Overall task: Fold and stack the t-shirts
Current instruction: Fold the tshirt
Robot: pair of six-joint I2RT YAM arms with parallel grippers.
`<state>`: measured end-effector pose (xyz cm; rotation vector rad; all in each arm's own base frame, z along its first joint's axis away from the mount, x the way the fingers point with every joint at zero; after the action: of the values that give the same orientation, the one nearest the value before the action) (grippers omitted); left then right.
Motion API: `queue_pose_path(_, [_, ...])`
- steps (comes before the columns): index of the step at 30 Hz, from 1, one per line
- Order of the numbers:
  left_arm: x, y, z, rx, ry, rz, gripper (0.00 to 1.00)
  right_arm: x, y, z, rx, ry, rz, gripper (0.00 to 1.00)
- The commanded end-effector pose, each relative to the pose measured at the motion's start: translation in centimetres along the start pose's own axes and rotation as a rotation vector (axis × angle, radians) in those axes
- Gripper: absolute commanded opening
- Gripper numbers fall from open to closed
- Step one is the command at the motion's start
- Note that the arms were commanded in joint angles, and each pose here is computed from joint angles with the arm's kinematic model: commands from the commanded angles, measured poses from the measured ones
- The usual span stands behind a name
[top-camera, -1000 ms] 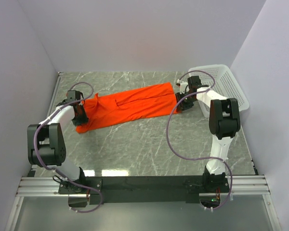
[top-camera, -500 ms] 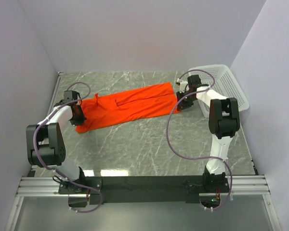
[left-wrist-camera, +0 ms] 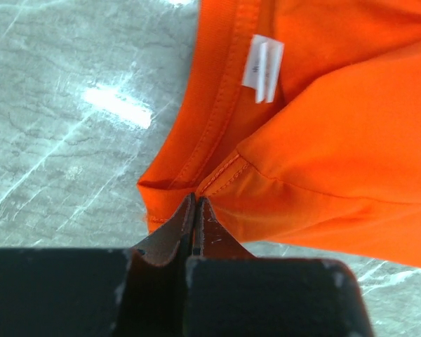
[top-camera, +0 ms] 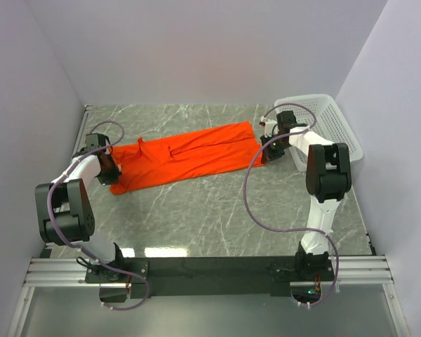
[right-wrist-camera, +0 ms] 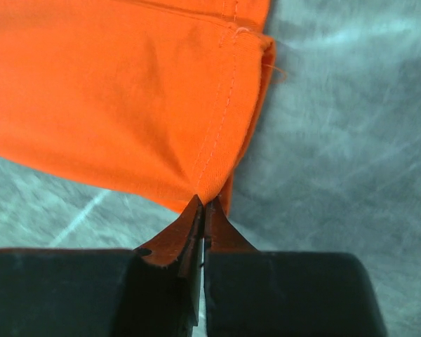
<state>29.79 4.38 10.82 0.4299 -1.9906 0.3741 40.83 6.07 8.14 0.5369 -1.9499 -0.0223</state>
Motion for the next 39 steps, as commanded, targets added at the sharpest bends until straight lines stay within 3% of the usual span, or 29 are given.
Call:
queue_pose_path(1, [0.8,0.4,-0.5,0.035,-0.044,0.008,0.01,2.1,-0.1,0.7,0.053,0.008,-0.007,0.00])
queue_pose_path(21, [0.1,3.0,1.2,0.151,-0.007,-0.141,0.01,5.6,0.7,7.0,0.126,0.071,-0.024,0.00])
queue_pose_path(28, [1.4,3.2,1.1,0.170,-0.051,-0.139,0.01,5.8,1.5,9.4,0.128,0.101,-0.054,0.00])
queue_pose_path(39, [1.1,3.6,1.6,0.194,-0.024,-0.177,0.01,6.5,2.8,12.5,0.128,0.112,-0.083,0.00])
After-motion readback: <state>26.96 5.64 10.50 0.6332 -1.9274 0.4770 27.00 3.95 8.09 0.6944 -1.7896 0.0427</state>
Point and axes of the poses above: each gripper's point midway between its finger pads, its own x axis back along the fingers, its own y axis along the line the jaws close on, z = x × y, the point moved 7 cm from there along x, back along the fingers, and after that the axes turned 2 degrees about -x, right-handed, at the moved point
